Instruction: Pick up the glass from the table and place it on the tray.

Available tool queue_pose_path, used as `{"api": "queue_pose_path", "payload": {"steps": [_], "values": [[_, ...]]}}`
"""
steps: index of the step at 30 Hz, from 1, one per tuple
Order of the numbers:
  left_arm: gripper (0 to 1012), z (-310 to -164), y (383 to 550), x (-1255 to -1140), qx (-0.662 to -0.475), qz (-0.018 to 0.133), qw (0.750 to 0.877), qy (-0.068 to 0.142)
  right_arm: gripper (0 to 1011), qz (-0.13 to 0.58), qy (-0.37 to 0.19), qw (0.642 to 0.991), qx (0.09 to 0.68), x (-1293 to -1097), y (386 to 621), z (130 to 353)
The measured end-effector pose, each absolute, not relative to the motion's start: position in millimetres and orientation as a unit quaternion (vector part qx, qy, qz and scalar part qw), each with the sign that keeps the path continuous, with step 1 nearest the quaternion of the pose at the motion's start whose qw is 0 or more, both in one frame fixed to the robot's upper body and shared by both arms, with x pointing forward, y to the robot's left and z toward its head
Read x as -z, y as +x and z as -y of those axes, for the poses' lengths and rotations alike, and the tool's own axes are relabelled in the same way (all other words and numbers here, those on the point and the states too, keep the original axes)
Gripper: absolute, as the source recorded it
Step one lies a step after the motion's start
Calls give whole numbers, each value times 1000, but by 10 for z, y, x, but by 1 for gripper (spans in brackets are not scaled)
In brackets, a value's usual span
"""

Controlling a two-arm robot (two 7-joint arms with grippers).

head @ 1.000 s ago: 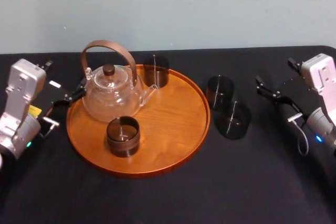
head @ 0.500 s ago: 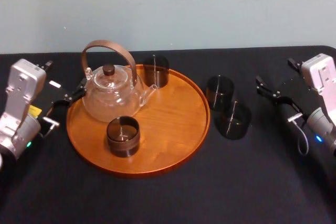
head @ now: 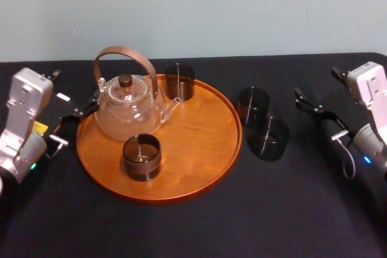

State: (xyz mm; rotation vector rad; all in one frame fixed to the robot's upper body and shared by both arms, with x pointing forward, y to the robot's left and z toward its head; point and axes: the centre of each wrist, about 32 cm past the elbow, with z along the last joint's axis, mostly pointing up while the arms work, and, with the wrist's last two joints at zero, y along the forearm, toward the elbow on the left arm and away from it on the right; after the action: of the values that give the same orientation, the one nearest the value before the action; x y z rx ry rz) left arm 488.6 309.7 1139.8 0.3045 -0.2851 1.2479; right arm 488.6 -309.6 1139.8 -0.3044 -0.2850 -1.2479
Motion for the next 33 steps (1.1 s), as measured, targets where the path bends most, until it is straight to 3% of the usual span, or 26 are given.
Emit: {"api": "queue_pose_path", "payload": {"steps": [18,33], "values": [[1002,-3097,4886,-11398,-580,132,791,141,1002,131,-143,795,574,-11432,4857,3113],[1001,-3097,4886,-11398,-580,132,791,141,1002,133,-159,814,542,-11569,4529,3101]]}}
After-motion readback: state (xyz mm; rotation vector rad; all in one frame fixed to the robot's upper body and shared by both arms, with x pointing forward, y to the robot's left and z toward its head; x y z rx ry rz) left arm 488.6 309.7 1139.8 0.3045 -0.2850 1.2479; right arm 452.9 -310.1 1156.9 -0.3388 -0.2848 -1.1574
